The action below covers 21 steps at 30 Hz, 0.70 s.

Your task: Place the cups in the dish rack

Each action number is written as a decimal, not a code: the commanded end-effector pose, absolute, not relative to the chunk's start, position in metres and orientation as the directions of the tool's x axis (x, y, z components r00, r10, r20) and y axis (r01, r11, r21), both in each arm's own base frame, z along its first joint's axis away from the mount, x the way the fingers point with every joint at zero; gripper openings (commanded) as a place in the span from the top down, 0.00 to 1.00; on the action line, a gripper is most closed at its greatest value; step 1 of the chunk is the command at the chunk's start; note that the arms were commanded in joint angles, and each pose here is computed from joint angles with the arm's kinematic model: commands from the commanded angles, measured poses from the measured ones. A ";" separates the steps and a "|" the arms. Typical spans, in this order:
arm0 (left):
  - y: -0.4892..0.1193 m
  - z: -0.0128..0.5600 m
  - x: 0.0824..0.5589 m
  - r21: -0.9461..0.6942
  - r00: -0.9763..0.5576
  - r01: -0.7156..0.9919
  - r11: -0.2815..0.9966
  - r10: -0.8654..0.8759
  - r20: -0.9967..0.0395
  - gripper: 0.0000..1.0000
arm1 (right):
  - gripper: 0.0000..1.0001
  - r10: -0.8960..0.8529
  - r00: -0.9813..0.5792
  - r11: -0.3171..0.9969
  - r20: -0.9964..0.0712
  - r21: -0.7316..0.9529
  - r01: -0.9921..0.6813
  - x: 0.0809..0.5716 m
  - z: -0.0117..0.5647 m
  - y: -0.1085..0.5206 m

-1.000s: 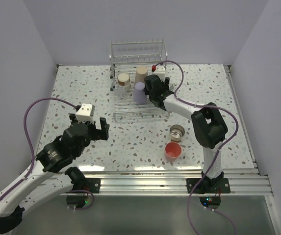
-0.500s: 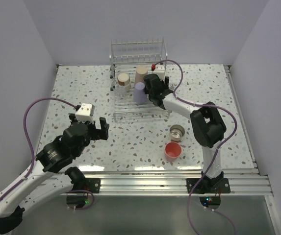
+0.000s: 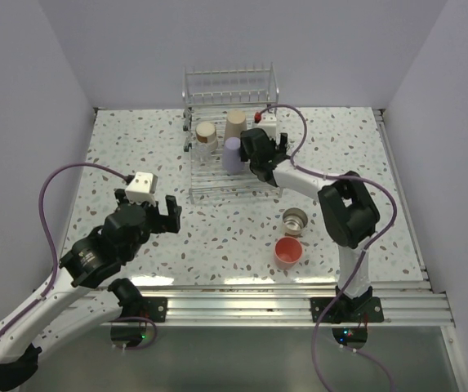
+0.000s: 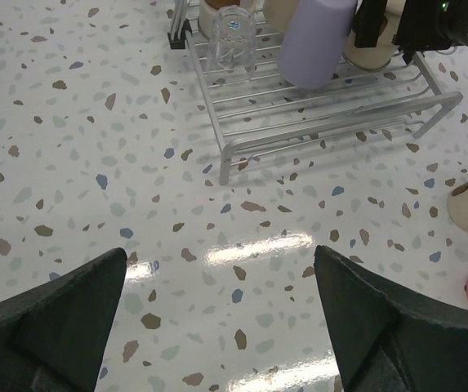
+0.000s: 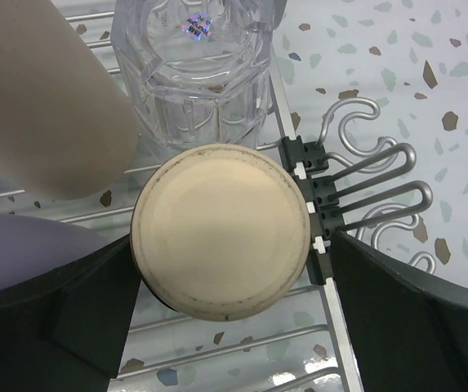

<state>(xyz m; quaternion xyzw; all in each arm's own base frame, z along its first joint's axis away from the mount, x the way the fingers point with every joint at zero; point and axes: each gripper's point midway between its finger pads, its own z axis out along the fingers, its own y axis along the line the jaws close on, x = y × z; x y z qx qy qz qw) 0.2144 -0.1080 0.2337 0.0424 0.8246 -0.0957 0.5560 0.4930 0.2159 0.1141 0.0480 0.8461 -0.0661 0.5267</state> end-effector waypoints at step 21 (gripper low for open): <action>-0.115 0.234 0.223 -0.094 -0.358 0.209 0.973 -0.013 -0.934 0.00 | 0.02 0.361 -0.267 0.923 -0.894 0.384 -0.037 0.355 0.235 0.188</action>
